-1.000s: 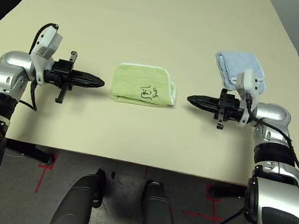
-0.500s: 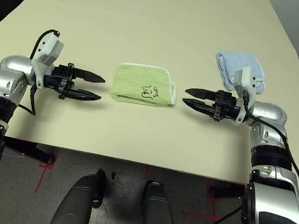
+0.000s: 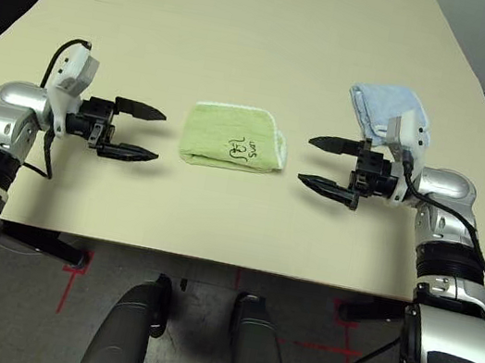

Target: Fold the towel and set it aside.

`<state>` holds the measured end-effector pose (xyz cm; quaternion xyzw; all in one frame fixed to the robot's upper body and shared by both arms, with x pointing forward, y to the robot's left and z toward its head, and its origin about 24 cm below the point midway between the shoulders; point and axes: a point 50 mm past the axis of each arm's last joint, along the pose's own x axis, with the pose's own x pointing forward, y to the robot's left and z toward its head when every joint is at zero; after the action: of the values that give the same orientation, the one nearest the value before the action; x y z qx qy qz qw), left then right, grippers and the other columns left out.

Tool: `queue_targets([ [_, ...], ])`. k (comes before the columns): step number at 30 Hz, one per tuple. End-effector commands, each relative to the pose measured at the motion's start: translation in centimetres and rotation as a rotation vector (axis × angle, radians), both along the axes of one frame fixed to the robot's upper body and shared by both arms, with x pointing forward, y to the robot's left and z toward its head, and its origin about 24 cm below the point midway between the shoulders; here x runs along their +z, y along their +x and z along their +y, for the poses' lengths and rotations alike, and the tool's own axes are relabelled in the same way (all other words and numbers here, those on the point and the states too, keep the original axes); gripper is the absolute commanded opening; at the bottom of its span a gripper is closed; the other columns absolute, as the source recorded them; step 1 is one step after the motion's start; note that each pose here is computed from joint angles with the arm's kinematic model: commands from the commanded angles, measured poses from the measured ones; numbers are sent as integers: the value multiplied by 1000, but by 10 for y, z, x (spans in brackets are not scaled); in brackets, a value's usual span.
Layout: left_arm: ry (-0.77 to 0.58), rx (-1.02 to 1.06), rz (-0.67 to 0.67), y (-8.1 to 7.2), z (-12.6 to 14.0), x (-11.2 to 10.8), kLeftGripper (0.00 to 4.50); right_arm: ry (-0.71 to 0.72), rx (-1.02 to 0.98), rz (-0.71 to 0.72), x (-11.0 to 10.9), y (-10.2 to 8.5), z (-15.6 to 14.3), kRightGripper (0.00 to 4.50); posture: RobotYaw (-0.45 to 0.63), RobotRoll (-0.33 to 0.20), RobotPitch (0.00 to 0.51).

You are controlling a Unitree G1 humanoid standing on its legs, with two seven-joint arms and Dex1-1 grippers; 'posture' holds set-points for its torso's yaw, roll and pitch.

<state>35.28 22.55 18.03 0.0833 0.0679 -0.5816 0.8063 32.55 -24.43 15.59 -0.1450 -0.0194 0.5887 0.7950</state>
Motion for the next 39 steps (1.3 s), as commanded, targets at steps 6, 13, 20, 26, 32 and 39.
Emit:
queue_targets([
  [6, -275, 201, 695, 7, -6, 5, 4500, -16, 5, 1, 4, -4, -3, 4469, -37, 0, 173],
  [13, -281, 287, 831, 9, -12, -1, 4500, -15, 3, -3, 6, -7, -3, 4469, -50, 0, 182],
  [20, -282, 326, 956, 5, -14, -20, 4500, -9, 8, -3, 7, -9, -2, 4469, -65, 0, 196],
  [26, -262, 332, 1020, 1, -17, -28, 4500, -12, 10, 0, 8, -12, -3, 4469, -70, 0, 201],
  [32, -229, 352, 1039, 1, -20, -35, 4500, -11, 13, -2, 9, -12, -2, 4469, -73, 0, 202],
  [39, -259, 359, 1025, 6, -31, -37, 4500, -7, 16, -5, 10, -13, -1, 4469, -81, 0, 203],
])
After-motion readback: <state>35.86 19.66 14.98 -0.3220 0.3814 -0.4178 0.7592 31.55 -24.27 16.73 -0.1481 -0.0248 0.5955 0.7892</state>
